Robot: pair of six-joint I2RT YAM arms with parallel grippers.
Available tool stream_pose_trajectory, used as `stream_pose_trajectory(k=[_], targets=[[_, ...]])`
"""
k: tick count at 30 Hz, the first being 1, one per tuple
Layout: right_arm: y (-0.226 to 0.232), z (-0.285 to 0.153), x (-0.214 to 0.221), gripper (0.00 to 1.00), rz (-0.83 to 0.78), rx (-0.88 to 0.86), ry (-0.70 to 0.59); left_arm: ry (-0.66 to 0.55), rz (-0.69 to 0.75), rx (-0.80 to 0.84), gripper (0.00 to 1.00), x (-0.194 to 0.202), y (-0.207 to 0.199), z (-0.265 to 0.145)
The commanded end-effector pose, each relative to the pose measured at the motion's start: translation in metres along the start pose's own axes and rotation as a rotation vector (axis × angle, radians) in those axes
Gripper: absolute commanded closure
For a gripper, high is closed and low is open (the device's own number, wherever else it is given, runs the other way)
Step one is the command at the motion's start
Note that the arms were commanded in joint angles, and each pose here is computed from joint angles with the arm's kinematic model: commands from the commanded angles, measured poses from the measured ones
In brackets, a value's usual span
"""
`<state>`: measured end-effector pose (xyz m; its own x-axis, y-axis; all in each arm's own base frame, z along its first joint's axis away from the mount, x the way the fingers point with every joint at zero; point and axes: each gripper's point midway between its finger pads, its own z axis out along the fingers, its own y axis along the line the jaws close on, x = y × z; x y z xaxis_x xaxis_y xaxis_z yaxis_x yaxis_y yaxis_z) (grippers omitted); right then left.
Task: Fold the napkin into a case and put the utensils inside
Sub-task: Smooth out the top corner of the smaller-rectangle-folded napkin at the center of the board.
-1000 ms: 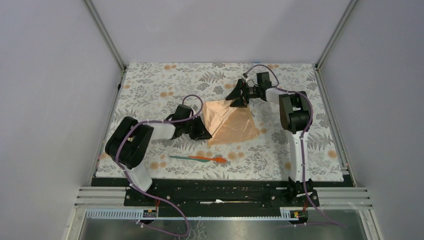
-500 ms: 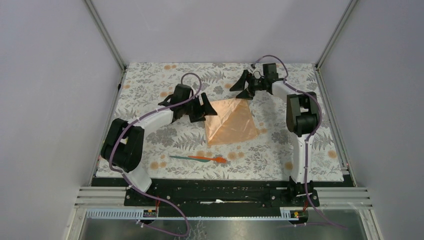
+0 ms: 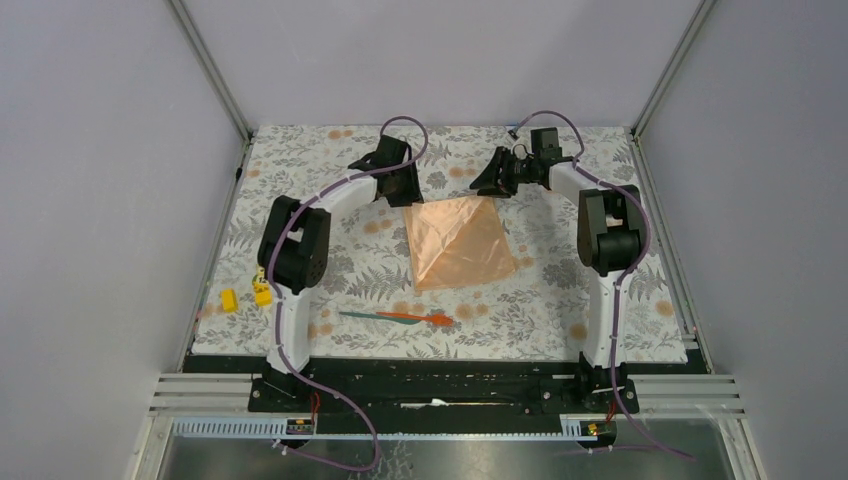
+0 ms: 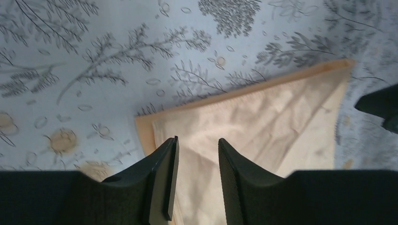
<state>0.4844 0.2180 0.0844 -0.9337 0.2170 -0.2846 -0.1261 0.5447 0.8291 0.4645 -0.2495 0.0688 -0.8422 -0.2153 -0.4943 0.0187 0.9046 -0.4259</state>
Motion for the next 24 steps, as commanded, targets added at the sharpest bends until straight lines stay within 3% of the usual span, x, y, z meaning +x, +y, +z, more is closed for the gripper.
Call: stream_pose_trajectory(k=[1,10,24], targets=[[-0.004,0.002,-0.005,0.53,-0.039,0.002,-0.001,-0.051,0.085,-0.113,0.60,-0.028,0.017,0.004],[-0.018,0.006,-0.003,0.54,-0.028,0.019,0.002,-0.039,0.089,-0.144,0.53,-0.023,0.028,0.013],[-0.025,0.009,-0.002,0.56,-0.009,0.017,0.008,-0.011,0.069,-0.116,0.73,-0.016,0.030,0.027]])
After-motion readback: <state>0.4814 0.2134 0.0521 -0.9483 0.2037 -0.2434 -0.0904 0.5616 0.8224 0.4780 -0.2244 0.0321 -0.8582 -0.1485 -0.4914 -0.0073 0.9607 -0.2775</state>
